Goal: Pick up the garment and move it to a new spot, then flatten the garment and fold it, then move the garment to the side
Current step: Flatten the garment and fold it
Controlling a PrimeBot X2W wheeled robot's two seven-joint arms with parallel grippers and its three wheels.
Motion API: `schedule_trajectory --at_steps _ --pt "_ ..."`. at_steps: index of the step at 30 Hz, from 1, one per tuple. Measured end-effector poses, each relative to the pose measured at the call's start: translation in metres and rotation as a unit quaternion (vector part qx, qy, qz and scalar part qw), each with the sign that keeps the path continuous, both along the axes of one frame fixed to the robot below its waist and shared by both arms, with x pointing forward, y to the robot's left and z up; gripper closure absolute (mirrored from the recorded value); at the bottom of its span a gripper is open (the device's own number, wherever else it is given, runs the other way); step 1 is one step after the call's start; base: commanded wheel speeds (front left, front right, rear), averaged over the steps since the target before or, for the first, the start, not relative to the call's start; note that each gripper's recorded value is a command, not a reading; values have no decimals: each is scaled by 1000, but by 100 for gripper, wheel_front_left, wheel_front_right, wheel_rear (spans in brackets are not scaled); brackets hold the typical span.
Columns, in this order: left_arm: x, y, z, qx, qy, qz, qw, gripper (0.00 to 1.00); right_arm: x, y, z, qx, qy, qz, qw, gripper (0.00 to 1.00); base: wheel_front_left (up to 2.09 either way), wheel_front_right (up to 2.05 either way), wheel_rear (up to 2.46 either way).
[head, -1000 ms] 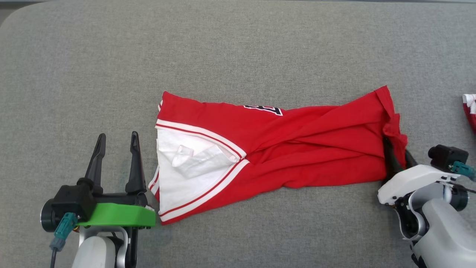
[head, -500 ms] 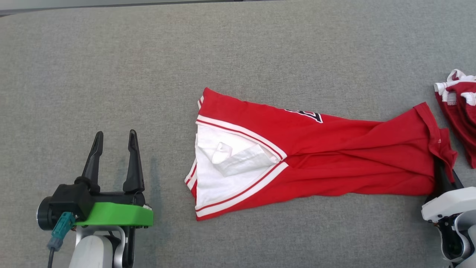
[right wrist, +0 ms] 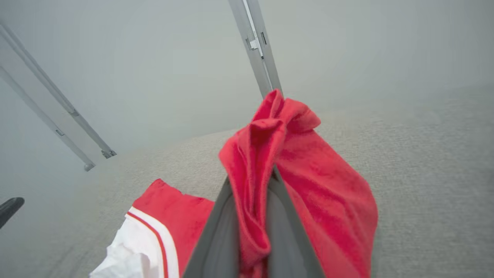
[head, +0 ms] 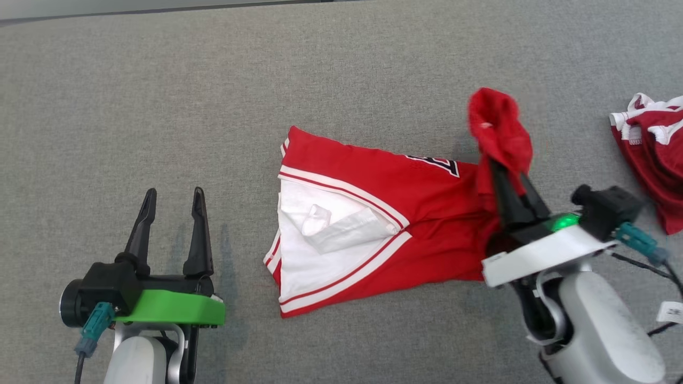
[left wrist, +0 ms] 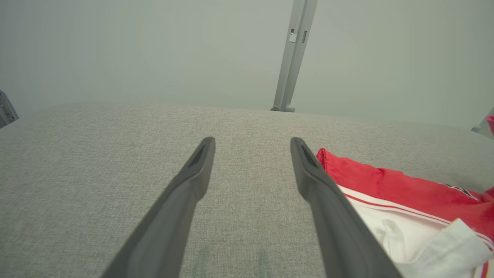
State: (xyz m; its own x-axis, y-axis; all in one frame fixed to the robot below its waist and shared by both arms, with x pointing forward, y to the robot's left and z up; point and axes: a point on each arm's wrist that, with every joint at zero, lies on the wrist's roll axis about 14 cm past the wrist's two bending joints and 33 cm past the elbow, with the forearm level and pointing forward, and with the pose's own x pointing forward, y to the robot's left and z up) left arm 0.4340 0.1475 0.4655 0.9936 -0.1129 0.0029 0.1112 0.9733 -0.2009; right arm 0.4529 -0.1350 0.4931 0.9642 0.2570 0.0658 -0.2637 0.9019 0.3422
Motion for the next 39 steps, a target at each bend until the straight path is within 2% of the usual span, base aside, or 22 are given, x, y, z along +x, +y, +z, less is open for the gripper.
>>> schedule_trajectory --at_steps 5,8,16,20,21,22,27,31,35,39 --pt "-1 2 2 1 -2 2 1000 0 -10 100 25 47 -21 117 992 100 0 0 0" --pt "-2 5 1 1 0 5 1000 0 -19 142 24 57 -15 174 983 100 0 0 0" --pt "-7 12 -1 2 5 14 1000 0 -44 209 -2 51 22 280 958 100 0 0 0" --pt "-6 16 -2 2 7 18 1000 0 -50 222 -20 52 49 300 951 100 0 0 0" --pt "-5 16 -3 2 8 19 1000 0 -49 223 -25 48 55 302 950 55 0 0 0" --pt "-5 16 -4 2 9 19 1000 0 -49 224 -28 41 56 307 949 1 0 0 0" --pt "-3 11 -7 1 13 13 1000 0 -39 222 -19 42 37 301 952 0 0 0 0" --pt "0 8 -7 0 11 9 1000 0 -25 213 16 54 -20 281 958 0 0 0 0" --pt "2 6 -5 2 8 6 1000 0 -6 182 35 36 -65 224 972 0 0 0 0" --pt "3 6 -2 6 3 7 1000 0 12 132 39 -1 -89 147 985 0 0 0 0"
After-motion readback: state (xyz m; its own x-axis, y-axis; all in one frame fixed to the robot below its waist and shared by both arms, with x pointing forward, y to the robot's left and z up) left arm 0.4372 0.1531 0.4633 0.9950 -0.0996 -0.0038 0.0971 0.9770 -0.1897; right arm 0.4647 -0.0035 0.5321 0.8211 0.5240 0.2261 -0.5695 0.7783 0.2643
